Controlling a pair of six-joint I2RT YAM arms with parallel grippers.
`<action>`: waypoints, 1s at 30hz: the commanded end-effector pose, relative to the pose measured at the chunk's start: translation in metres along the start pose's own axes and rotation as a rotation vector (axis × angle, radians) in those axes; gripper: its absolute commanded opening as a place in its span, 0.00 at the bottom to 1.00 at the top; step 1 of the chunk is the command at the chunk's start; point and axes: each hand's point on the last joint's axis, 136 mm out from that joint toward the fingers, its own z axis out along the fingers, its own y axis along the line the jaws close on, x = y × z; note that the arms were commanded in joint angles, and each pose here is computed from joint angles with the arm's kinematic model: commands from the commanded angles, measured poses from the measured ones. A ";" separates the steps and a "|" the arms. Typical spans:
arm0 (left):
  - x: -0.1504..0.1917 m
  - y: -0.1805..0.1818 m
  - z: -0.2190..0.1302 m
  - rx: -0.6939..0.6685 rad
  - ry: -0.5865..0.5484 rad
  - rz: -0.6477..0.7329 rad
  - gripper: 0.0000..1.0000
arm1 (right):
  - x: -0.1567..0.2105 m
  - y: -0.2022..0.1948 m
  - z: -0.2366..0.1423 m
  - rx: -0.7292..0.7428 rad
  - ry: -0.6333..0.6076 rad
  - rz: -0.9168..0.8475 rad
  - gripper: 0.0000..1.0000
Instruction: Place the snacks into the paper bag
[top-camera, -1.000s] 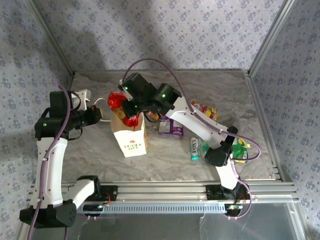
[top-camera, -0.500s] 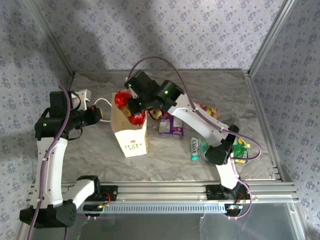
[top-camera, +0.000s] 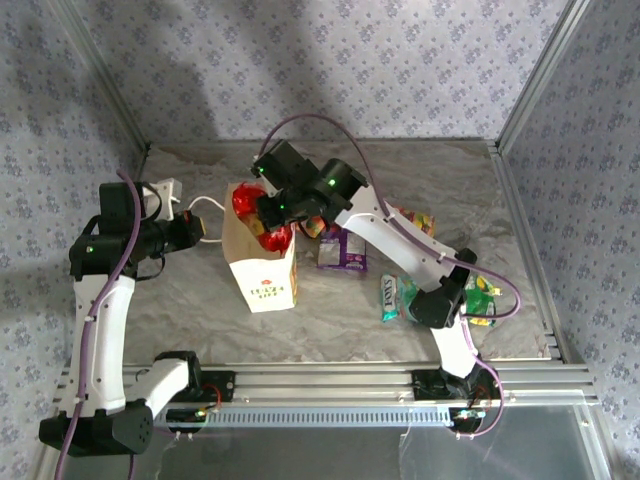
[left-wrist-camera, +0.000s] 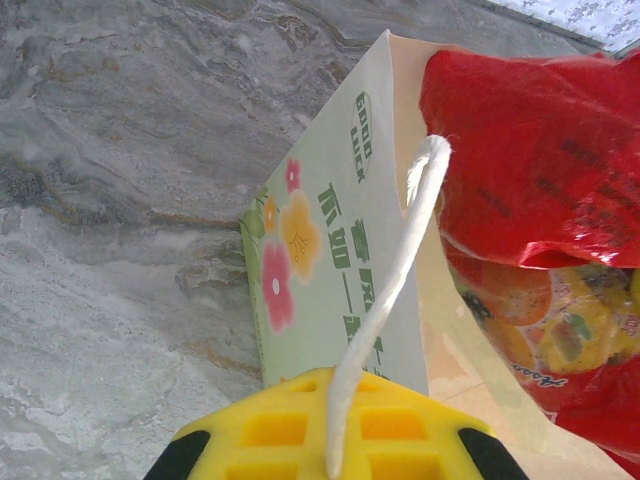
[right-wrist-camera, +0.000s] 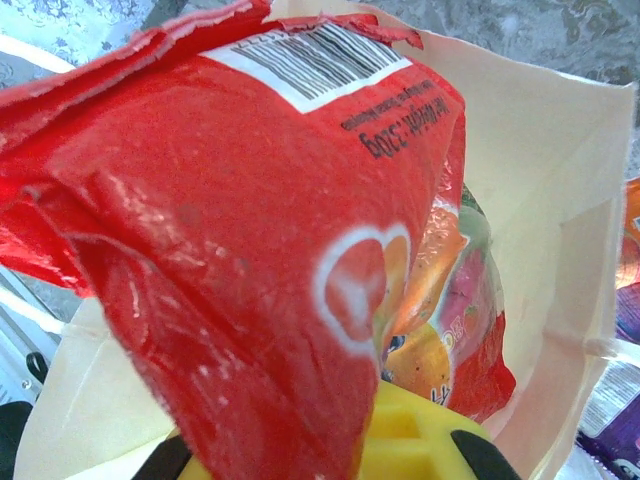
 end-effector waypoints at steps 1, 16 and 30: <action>-0.003 -0.004 -0.001 0.024 -0.006 -0.001 0.02 | -0.013 0.006 -0.007 -0.034 -0.042 0.029 0.04; -0.001 -0.005 0.001 0.034 0.002 0.000 0.02 | -0.017 0.011 -0.004 -0.052 -0.042 0.092 0.38; -0.001 -0.009 -0.001 0.055 -0.004 -0.012 0.03 | -0.038 0.025 -0.074 -0.138 -0.180 0.040 0.40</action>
